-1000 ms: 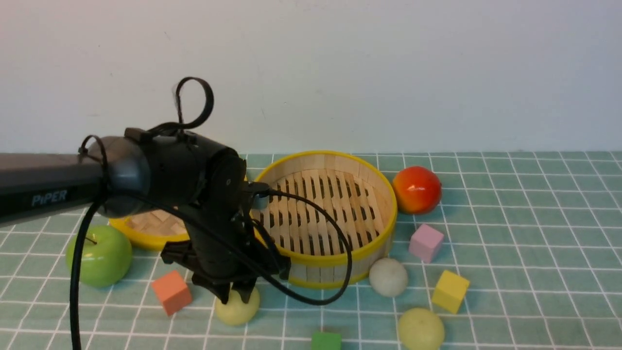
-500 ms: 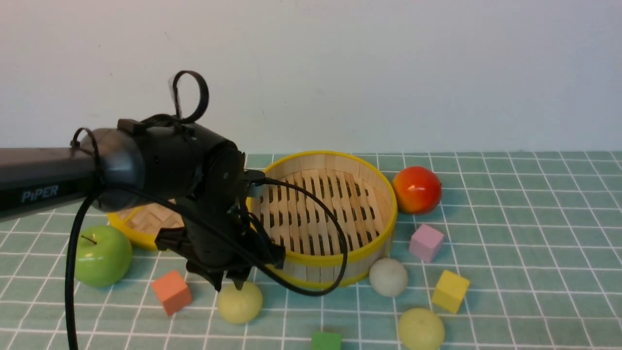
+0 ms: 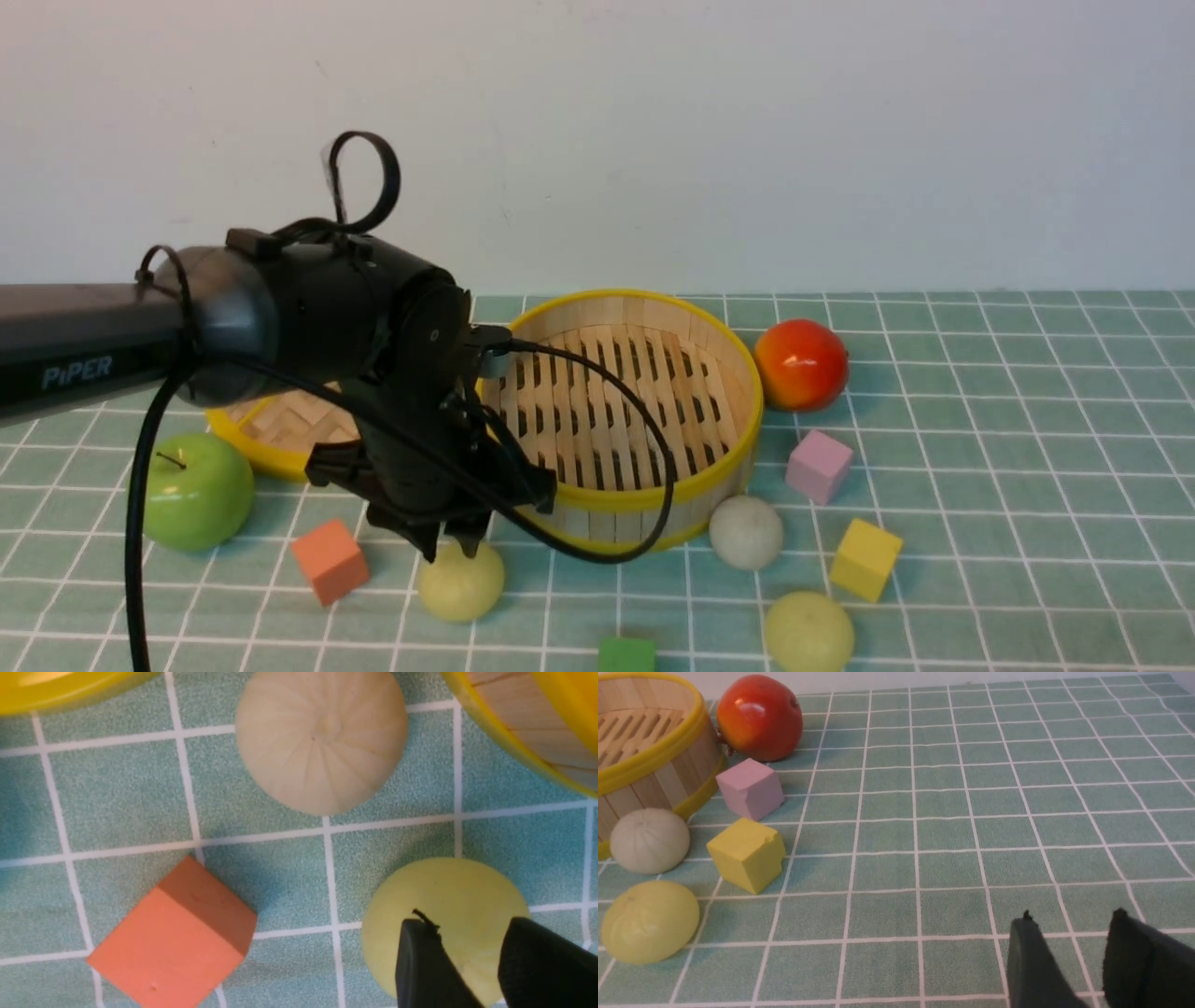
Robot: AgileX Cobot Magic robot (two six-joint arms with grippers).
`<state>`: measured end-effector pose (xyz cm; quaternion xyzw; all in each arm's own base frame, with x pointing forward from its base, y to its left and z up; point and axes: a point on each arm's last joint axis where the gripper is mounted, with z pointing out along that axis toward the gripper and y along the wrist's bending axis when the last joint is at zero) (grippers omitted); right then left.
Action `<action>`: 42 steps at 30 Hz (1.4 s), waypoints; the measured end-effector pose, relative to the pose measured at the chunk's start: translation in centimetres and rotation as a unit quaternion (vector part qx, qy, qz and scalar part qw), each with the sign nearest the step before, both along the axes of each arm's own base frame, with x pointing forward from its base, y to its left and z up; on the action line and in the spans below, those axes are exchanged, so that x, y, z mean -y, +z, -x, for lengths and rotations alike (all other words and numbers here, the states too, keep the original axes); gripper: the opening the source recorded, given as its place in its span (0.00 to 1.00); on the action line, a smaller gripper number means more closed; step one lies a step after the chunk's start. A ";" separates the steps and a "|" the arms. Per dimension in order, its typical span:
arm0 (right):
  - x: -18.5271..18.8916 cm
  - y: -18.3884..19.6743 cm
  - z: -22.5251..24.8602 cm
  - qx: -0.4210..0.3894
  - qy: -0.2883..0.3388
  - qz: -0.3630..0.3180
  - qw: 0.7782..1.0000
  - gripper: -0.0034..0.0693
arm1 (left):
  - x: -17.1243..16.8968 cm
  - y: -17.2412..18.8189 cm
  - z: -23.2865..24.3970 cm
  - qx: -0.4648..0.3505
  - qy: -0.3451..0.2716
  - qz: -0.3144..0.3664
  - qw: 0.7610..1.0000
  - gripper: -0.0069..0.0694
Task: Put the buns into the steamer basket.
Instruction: Use the left arm to grab a steamed stuffed bun, then use the left arm to put the steamed stuffed bun into the steamer
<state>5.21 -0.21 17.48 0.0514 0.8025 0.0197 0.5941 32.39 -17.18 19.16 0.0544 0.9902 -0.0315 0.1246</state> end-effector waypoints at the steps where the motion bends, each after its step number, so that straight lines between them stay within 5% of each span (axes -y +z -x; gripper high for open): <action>1: 0.0 0.0 0.0 0.000 0.000 0.000 1.000 0.38 | 0.0 0.0 0.0 -0.001 0.001 0.001 1.000 0.40; 27: 0.0 0.0 0.0 0.000 0.000 0.000 1.000 0.38 | 0.2 -1.7 -0.2 -0.022 0.007 -0.005 1.000 0.39; 35: 0.0 0.0 0.0 0.000 0.000 0.000 1.000 0.38 | 0.2 -1.7 -0.2 -0.024 0.006 -0.004 1.000 0.09; 42: 0.0 0.0 0.0 0.000 0.000 0.000 1.000 0.38 | 0.7 2.0 -1.0 -0.009 0.007 0.003 1.000 0.07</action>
